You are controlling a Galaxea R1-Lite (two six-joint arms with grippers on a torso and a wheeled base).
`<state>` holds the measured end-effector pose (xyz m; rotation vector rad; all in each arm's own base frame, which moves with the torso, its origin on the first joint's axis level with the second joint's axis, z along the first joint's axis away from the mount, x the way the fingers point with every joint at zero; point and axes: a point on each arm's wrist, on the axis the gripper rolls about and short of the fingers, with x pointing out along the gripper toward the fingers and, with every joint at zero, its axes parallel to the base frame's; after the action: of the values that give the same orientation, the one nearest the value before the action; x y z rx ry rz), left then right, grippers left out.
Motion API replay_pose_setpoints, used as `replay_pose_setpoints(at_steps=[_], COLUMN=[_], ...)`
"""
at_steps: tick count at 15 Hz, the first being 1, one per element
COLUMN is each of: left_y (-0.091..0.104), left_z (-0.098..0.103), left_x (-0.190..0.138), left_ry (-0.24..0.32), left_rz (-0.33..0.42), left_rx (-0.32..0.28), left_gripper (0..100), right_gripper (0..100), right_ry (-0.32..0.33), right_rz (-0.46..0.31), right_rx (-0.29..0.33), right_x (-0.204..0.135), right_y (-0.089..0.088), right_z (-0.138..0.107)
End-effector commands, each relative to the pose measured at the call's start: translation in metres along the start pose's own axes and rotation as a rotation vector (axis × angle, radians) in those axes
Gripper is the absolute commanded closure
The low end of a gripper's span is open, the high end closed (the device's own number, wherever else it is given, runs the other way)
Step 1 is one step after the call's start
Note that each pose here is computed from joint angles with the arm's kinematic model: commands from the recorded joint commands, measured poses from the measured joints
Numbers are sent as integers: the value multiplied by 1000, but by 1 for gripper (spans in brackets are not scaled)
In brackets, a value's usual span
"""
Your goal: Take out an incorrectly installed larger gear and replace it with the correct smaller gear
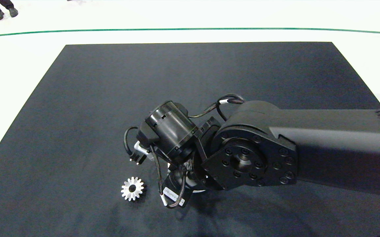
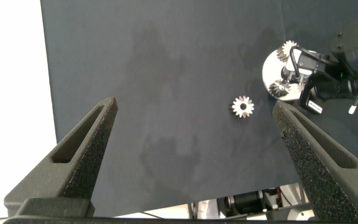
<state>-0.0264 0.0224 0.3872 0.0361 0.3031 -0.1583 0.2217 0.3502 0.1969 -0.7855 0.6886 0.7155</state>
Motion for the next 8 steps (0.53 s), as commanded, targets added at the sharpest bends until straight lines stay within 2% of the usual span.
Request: replay_pose_setpoints(at_steps=[1, 3, 5, 6, 8], left_y=[0, 0, 0, 0, 0], left_z=[0, 0, 0, 0, 0], left_x=[1, 1, 1, 2, 1], left_ry=[7, 7, 9, 10, 4], left_rz=[3, 1, 1, 2, -2], left_rx=[2, 2, 4, 5, 3], left_gripper=[0, 0, 0, 0, 0], right_gripper=[0, 0, 0, 0, 0], right_ry=[-28, -61, -126, -160, -208], right_rz=[-4, -9, -24, -35, -123], right_rx=[5, 17, 42, 73, 161], right_x=[-15, -37, -72, -91, -136], right_y=[-4, -11, -23, -30, -52], right_z=[1, -2, -6, -9, -30])
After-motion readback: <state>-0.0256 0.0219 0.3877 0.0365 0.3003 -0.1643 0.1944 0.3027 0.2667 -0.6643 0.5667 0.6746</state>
